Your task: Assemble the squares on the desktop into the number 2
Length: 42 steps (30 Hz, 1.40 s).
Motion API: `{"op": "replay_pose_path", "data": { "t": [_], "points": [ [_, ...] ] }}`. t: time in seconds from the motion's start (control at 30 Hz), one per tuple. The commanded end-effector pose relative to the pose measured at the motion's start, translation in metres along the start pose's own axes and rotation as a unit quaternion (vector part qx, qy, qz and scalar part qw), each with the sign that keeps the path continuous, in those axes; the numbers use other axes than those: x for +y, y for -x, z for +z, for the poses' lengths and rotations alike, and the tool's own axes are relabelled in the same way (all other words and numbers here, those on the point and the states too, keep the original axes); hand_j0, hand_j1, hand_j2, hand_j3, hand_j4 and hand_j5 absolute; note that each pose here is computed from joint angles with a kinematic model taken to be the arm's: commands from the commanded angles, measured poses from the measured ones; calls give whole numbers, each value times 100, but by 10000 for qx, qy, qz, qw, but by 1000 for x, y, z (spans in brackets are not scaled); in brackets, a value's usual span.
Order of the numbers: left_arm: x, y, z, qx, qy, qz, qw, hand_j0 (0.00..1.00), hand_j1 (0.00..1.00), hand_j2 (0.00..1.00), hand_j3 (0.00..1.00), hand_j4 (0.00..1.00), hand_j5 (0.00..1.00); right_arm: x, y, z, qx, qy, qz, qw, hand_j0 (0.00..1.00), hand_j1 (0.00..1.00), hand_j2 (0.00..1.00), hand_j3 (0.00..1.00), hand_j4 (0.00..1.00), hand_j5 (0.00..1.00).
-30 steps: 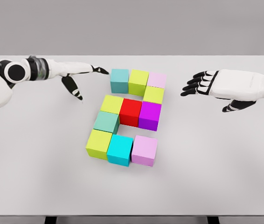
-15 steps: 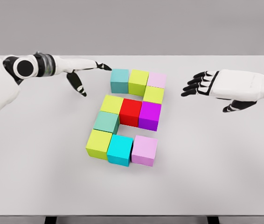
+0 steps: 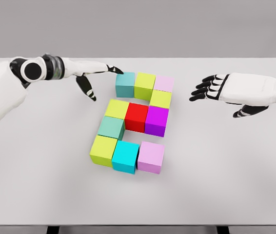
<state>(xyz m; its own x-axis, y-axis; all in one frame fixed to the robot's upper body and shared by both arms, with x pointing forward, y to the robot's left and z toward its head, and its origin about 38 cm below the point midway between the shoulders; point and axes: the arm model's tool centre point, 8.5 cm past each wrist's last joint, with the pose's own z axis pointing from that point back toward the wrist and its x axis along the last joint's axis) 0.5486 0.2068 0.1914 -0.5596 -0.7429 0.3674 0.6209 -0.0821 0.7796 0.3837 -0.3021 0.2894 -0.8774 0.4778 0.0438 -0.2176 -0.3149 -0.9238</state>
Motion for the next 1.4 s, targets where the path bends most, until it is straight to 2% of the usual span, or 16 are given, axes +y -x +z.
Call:
{"op": "replay_pose_path", "data": {
  "t": [0.0,0.4,0.53,0.7,1.0,1.1,1.23,1.37],
  "points": [
    [2,-5,-2,-74,-21,-11,10000,100,100,100,100,100,100,-1,0,0,4,21,-18,10000,100,100,100,100,100,100],
    [4,-17,-4,-242,-31,-141,9996,100,100,100,100,100,100,-1,0,0,0,16,-22,10000,100,100,100,100,100,100],
    [6,-2,7,-39,-67,-63,10000,100,100,100,100,100,100,-1,0,0,0,16,-22,10000,100,100,100,100,100,100],
    [5,4,8,145,-76,66,9998,100,100,100,100,100,100,-1,0,1,6,11,-21,10000,100,100,100,100,100,100],
    [-2,3,1,200,34,-15,9998,100,100,100,100,100,100,1,0,0,2,-9,-33,10000,100,100,100,100,100,100],
    [-2,3,1,190,30,-14,9998,100,100,100,100,100,100,16,-10,2,-88,-229,-80,9997,100,100,100,100,100,100],
    [-3,-4,-4,111,47,-47,9999,100,100,100,100,100,100,31,-9,14,35,-482,-198,9986,100,100,100,100,100,100],
    [-2,-7,-5,72,45,-66,9999,100,100,100,100,100,100,55,-18,1,-186,-683,-440,9965,100,100,100,100,100,100]
  ]
}}
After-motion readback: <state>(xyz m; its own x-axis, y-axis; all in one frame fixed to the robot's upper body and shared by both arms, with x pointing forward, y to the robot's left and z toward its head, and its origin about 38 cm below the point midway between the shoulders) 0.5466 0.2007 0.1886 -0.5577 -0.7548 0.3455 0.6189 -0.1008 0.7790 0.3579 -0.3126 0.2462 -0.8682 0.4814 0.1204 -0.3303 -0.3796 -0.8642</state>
